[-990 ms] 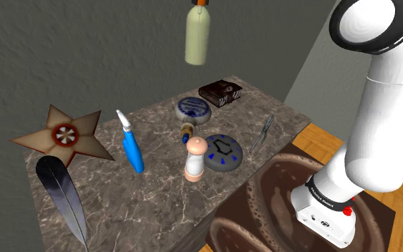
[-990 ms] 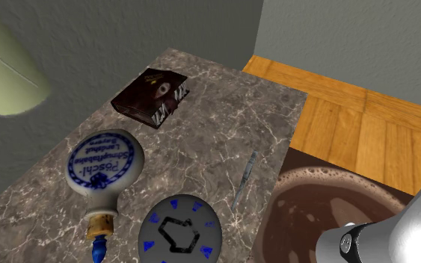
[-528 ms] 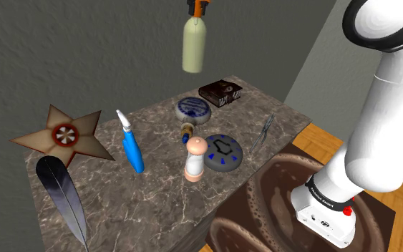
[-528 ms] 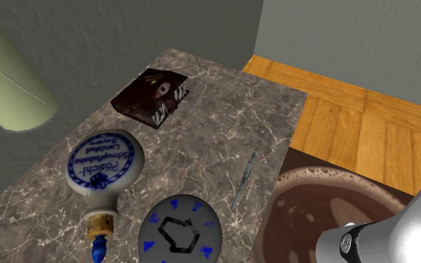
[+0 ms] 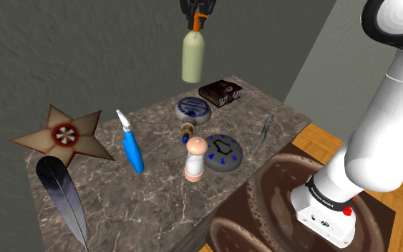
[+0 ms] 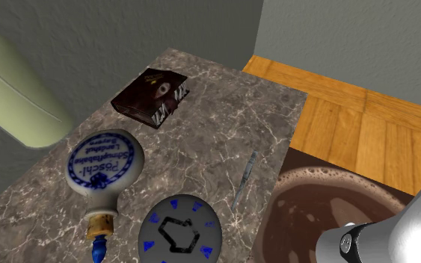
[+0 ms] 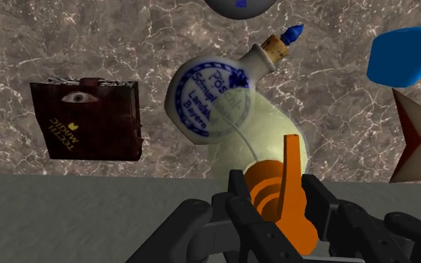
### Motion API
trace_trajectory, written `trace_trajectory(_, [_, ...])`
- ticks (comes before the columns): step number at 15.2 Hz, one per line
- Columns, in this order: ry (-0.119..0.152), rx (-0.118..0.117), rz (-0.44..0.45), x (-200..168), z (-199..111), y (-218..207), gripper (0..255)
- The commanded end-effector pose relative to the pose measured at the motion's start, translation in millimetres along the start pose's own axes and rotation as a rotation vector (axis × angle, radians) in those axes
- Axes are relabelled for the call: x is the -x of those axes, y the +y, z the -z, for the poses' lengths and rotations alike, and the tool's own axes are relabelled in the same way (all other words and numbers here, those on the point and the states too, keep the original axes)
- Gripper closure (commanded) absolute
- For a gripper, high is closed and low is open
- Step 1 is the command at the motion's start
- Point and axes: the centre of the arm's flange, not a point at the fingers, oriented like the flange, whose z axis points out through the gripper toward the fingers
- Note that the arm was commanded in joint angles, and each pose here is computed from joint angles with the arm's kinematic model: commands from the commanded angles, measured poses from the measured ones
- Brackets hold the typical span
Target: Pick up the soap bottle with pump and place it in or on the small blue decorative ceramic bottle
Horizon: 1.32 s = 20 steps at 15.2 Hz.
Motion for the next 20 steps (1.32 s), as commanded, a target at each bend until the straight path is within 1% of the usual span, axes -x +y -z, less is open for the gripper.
trace_trajectory(1, [0.001,0.000,0.000,0.0,-11.1,1.8,255])
trace_trajectory(14, [0.001,0.000,0.000,2.2,-79.6,3.2,255])
trace_trajectory(20, [0.001,0.000,0.000,2.3,-82.1,3.3,255])
